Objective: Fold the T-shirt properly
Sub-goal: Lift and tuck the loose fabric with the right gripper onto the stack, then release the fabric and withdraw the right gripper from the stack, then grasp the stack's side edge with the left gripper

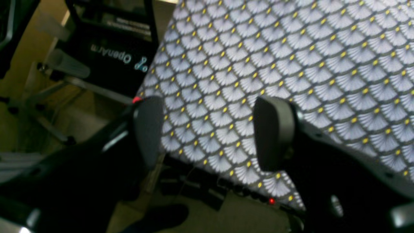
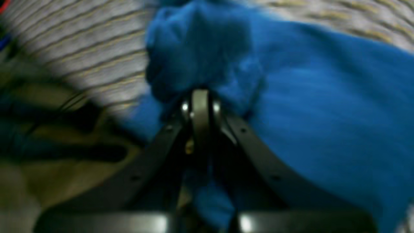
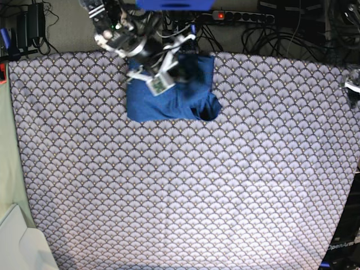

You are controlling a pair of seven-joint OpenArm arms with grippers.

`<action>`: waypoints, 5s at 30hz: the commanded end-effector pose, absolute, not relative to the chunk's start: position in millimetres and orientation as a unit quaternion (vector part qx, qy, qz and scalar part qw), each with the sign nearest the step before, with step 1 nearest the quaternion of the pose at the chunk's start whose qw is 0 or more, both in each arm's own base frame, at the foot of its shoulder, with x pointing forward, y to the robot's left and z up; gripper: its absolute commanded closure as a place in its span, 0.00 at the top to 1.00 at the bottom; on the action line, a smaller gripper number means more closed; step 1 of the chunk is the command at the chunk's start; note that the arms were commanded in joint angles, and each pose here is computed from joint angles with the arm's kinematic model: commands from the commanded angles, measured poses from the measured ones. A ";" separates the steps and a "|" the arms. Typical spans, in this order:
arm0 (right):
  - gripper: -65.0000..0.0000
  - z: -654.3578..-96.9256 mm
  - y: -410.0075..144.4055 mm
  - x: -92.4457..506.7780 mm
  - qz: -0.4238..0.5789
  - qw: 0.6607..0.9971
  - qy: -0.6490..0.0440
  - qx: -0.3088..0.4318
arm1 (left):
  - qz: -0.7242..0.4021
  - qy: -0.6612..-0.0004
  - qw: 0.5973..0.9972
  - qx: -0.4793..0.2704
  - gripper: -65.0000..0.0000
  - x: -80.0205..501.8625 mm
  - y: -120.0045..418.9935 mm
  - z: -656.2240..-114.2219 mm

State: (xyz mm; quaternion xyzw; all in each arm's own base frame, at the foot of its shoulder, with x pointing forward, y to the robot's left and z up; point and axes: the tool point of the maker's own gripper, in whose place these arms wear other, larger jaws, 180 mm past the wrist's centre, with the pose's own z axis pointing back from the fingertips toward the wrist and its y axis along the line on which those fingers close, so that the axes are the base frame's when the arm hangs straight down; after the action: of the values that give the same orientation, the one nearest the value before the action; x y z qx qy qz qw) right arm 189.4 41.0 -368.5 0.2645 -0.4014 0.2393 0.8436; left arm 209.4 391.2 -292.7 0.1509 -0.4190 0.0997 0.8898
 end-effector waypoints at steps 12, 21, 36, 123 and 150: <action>0.00 -333.3 54.3 186.4 0.310 0.790 -0.439 0.297 | 0.091 -0.430 0.883 0.164 0.66 211.7 395.6 -281.5; 0.00 -329.5 2.9 232.9 0.265 0.807 -0.475 0.229 | 0.092 -0.428 0.886 0.154 0.66 208.5 387.6 -286.6; 0.00 -388.1 -31.8 230.9 0.218 0.854 -0.425 0.206 | 0.095 -0.429 0.885 0.153 0.66 209.3 387.2 -287.4; 0.48 -322.3 -138.4 243.3 0.211 0.836 -0.498 0.094 | -0.043 -0.344 0.830 -0.437 0.82 254.4 21.8 -380.5; 0.48 -323.7 -138.4 241.7 0.211 0.838 -0.495 0.094 | -0.035 -0.290 0.851 -0.436 0.79 252.8 7.0 -414.9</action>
State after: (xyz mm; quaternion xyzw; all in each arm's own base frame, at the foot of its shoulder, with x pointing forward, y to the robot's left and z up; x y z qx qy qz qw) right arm 237.8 -140.3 -334.5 0.0898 -0.4764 0.2074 0.8497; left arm 254.1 7.8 -412.6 -0.4435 -0.2991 -0.0247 0.8445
